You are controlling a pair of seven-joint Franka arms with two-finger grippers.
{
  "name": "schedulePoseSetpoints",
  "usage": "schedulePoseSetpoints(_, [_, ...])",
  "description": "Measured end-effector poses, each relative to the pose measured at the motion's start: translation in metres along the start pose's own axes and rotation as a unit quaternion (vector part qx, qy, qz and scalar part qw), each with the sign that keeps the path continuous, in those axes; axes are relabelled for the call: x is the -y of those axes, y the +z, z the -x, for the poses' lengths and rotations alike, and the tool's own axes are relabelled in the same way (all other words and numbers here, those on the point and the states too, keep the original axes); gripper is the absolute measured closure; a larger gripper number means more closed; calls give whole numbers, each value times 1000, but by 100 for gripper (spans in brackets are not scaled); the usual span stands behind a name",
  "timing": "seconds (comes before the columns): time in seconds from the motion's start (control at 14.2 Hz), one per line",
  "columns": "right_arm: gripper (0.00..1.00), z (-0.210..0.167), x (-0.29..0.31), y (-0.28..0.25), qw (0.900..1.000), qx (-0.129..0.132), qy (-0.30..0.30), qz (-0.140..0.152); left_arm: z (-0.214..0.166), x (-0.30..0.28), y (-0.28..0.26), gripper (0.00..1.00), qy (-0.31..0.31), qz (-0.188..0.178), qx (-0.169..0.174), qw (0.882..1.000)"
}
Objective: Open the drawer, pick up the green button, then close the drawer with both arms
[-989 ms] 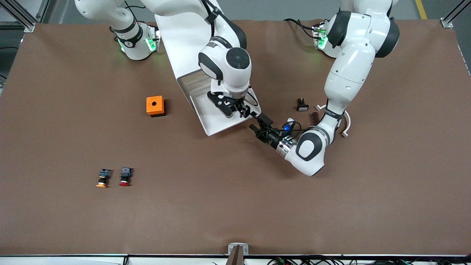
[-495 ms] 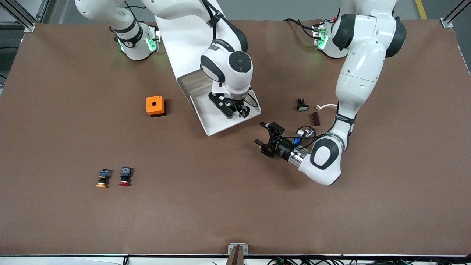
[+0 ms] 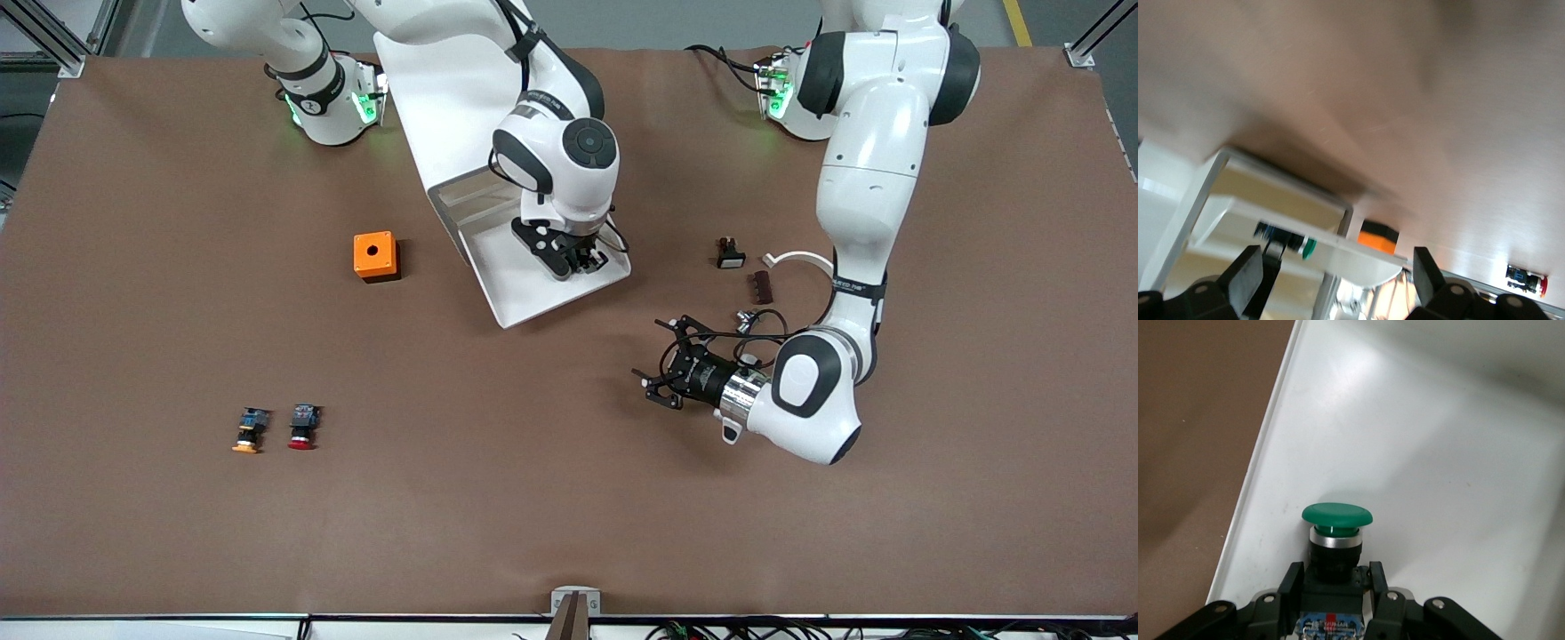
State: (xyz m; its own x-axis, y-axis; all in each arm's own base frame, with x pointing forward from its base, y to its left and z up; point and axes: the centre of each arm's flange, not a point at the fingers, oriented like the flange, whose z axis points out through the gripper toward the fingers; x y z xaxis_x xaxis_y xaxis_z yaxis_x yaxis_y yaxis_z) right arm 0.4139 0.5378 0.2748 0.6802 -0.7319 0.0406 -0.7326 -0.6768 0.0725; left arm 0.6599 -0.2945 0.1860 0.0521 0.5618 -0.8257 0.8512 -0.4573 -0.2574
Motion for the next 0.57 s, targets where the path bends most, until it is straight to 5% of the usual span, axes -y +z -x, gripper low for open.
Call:
schedulePoseSetpoints(0.28, [56,-52,11,-35,999,-2,-45,9,19,-3,-24,0,95,32,-82,992])
schedulePoseSetpoints(0.57, [56,-166,10,-79,988,1,-156,-13,38,-3,-35,0,172,22,-178,969])
